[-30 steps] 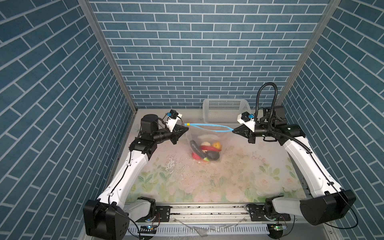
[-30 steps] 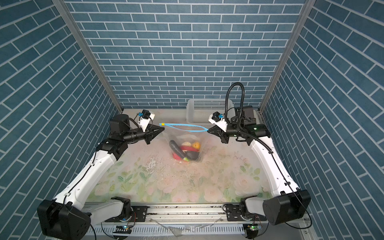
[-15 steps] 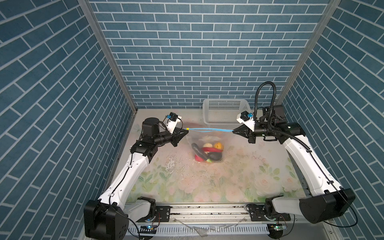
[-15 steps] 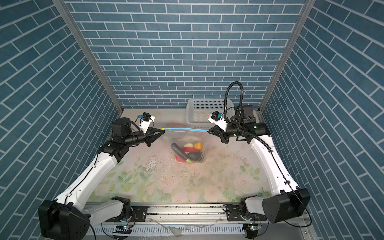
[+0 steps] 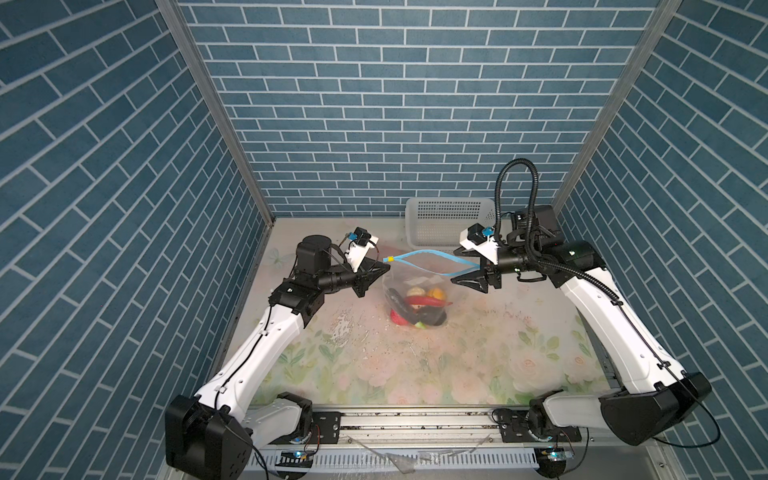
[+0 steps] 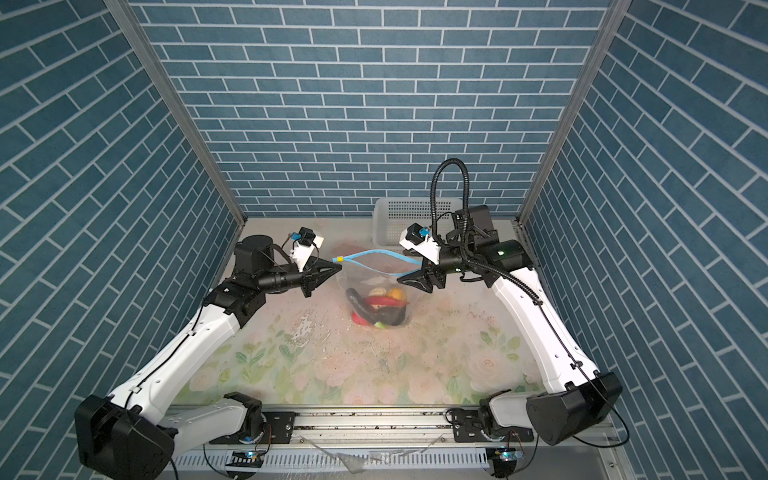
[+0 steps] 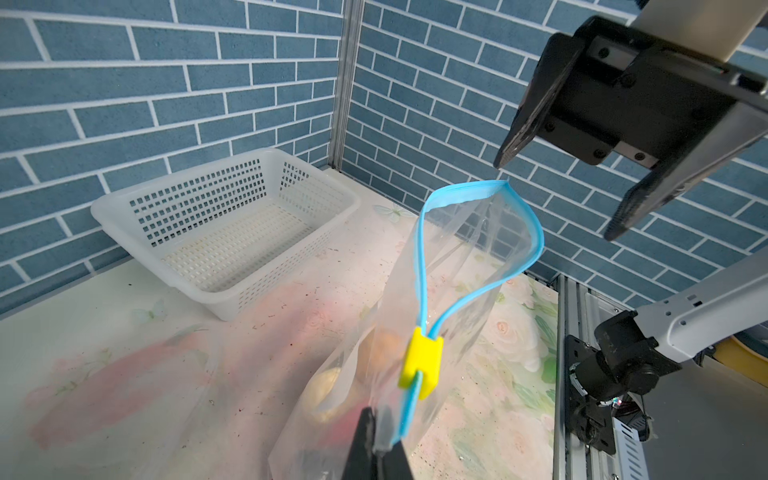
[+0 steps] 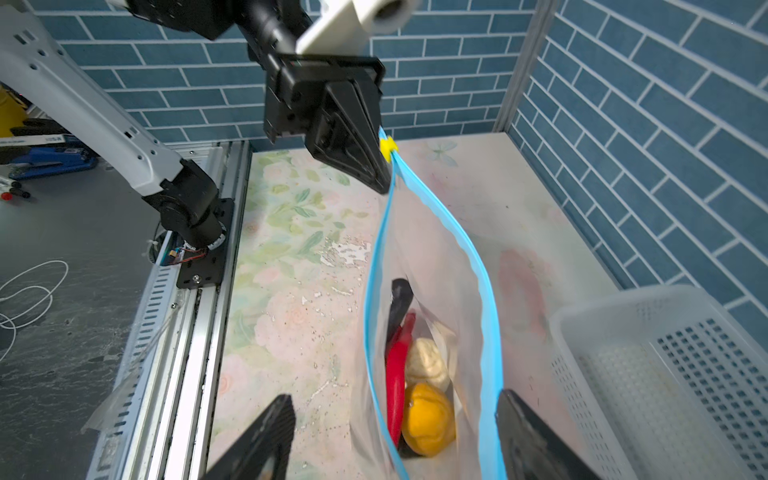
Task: Place the food in the zip-top bag and seal the zipper
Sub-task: 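Move the right gripper toward the left gripper to bring the zipper edges together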
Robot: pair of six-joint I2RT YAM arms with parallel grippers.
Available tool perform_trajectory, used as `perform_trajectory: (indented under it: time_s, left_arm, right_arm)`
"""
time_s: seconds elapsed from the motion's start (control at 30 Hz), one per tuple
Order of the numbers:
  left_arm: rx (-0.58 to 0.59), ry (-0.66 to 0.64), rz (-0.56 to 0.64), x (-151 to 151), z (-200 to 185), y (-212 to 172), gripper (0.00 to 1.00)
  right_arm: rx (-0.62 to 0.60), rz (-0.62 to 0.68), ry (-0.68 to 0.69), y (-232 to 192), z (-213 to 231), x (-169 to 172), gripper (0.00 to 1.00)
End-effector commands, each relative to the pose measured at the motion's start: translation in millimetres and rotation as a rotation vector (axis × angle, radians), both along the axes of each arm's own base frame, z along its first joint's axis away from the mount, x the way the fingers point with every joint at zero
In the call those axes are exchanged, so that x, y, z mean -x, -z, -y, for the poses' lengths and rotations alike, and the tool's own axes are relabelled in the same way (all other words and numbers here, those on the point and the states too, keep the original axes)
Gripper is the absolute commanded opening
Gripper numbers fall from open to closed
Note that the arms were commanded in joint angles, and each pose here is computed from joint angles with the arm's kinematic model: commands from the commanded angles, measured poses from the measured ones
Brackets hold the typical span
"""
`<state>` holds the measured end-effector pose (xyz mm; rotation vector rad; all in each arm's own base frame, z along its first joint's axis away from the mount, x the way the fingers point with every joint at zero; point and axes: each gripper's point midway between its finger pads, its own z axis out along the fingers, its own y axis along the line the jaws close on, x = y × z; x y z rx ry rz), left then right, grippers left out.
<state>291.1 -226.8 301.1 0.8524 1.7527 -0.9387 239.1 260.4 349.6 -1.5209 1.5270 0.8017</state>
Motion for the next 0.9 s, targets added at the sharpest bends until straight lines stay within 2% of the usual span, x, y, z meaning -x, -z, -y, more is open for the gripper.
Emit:
perform_trajectory:
  time_s: [0.0,0.13,0.33,0.5,0.7,0.77,0.87]
  left_arm:
    - [0.007,0.041,0.055,9.5,3.4,-15.4,0.00]
    - [0.010,0.054,0.056,13.6,4.8,-17.1,0.00]
    - [0.007,0.073,0.066,18.5,7.5,-16.9,0.00]
    - [0.003,0.079,0.081,22.9,6.6,-19.2,0.00]
    - [0.000,0.091,0.087,27.8,5.6,-18.3,0.00]
    - [-0.001,0.095,0.091,28.8,5.8,-18.3,0.00]
    - [-0.002,0.103,0.087,28.5,6.8,-18.1,0.00]
  right_arm:
    - [0.039,0.104,-0.094,-10.9,-18.7,8.5,0.81]
    - [0.072,0.172,-0.186,-13.5,-45.5,13.0,0.84]
    - [0.122,0.201,-0.243,-10.5,-77.7,4.7,0.84]
    - [0.200,0.183,-0.238,3.5,-92.4,-6.5,0.77]
    - [0.239,0.156,-0.235,10.0,-91.3,-6.7,0.58]
    - [0.233,0.159,-0.237,8.0,-91.2,-5.7,0.44]
    - [0.233,0.158,-0.239,7.5,-90.8,-4.4,0.18]
